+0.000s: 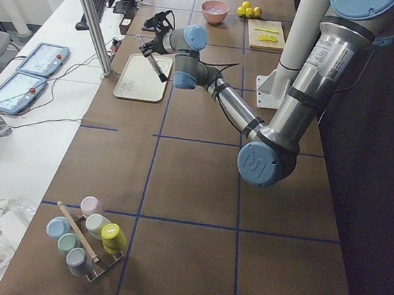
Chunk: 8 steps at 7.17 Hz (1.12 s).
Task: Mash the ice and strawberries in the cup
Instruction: 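Lift the muddler upright and carry it toward the cup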
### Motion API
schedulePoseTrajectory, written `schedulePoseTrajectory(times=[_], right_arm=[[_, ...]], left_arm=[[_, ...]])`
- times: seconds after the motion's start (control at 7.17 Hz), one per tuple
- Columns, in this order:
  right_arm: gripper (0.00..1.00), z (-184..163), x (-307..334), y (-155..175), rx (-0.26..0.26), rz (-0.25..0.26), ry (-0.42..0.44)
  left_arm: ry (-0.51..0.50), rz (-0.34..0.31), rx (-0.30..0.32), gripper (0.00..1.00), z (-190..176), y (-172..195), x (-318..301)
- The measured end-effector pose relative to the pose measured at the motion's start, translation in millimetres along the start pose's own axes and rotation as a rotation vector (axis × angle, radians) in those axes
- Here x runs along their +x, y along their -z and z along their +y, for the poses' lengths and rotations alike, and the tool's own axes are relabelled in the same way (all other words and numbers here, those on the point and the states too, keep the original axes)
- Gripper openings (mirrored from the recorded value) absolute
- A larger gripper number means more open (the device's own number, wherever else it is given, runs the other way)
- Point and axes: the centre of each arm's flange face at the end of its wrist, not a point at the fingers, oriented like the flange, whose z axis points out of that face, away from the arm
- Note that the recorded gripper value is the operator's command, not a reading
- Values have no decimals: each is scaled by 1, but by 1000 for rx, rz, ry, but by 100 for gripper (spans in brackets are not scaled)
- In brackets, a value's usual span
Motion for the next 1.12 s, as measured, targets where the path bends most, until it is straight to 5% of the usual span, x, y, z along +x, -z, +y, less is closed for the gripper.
schedulePoseTrajectory(times=[0.28,1.12], right_arm=[[99,0,0,0,0,1,-1],[99,12,4,-5,-9,-1,-9]], left_arm=[[29,124,148,0,27,-7,58],[111,412,356,0,118,-76,116]])
